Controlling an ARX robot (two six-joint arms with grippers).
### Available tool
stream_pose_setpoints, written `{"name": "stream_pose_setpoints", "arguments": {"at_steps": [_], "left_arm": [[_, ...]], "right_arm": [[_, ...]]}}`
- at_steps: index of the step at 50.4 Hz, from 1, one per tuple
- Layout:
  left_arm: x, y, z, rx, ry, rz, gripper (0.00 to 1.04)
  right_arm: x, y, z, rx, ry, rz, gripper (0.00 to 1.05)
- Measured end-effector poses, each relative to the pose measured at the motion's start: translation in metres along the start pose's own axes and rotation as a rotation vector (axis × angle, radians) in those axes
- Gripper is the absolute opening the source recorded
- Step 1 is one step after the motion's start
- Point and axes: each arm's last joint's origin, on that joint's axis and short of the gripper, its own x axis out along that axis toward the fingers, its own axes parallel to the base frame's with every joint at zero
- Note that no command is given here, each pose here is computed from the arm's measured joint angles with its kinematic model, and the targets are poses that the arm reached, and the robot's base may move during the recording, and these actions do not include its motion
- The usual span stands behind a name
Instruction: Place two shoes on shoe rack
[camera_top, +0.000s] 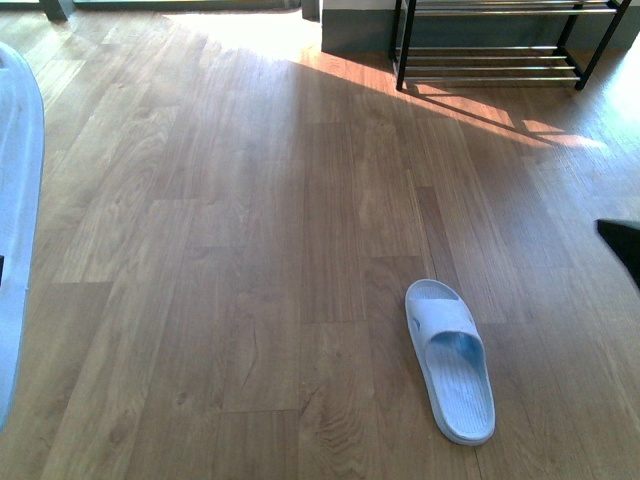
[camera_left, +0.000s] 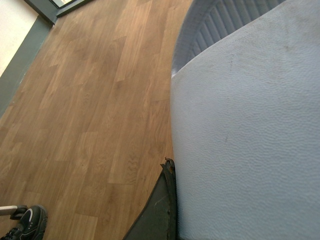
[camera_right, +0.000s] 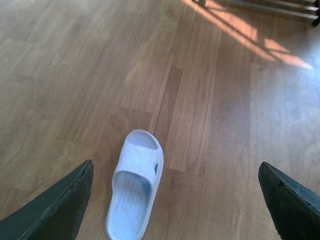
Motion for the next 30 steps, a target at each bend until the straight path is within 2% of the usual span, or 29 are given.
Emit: {"name": "stream_pose_setpoints", "arguments": {"at_steps": [17,26,30], "left_arm": [[0.000,0.000,0.000,0.000,0.000,0.000,0.02],[0.000,0.000,0.000,0.000,0.000,0.000,0.02],[0.000,0.000,0.000,0.000,0.000,0.000,0.02]], "right_arm": [[0.107,0.004,-0.062,-0.065,0.237,0.074,0.96],[0.165,0.007,-0.119,-0.105,0.345,0.106,0.96],[0.178,0.010,-0.135,-0.119,0.365,0.118,0.96]]}}
